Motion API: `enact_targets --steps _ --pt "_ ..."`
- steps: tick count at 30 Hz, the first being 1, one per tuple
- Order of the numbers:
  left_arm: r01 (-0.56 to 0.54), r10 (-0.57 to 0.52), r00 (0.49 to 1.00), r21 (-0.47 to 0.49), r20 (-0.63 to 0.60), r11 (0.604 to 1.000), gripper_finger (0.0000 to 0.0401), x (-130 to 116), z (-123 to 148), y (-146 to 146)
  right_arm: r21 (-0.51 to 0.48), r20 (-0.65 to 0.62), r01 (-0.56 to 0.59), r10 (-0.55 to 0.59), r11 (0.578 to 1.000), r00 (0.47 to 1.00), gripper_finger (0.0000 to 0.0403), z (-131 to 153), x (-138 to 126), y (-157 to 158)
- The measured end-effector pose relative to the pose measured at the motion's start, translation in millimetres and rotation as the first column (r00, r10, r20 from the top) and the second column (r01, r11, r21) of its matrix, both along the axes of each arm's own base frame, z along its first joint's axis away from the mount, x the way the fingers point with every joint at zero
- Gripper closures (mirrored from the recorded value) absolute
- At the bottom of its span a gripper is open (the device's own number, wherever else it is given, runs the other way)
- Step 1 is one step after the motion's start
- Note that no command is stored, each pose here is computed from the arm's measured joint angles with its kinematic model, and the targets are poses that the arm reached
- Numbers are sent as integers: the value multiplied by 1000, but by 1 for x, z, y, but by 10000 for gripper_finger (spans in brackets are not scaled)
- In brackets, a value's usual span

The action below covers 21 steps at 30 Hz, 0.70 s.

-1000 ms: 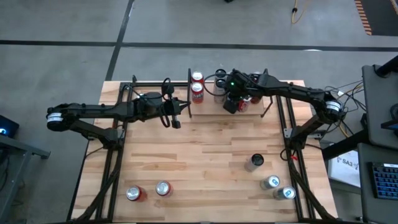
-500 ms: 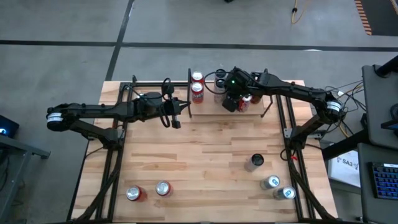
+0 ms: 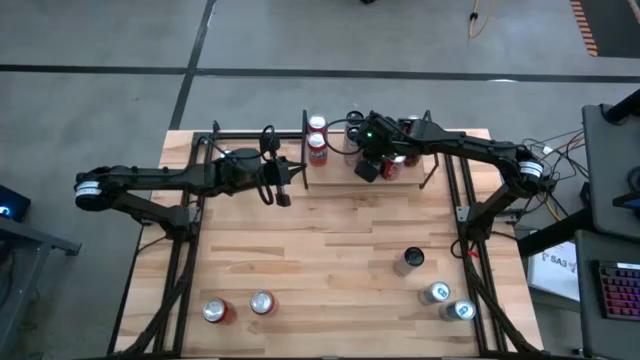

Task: Place canned beverage on shelf
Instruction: Put the blue soda can on the shelf

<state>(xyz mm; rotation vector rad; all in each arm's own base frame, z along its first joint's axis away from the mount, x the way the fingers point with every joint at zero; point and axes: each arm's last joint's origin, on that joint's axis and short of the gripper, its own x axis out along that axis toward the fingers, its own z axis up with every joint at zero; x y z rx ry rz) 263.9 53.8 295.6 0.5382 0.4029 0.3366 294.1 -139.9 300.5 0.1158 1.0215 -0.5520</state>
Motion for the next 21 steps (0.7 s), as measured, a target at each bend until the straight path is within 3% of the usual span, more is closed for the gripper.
enact_targets --steps 14,21 --pt "0 0 1000 0 0 1000 401 0 0 0 -12 46 6 -6 1000 999 390 6 0 2" --pt "0 0 1000 0 0 1000 401 0 0 0 16 60 63 -64 998 996 390 34 -11 4"
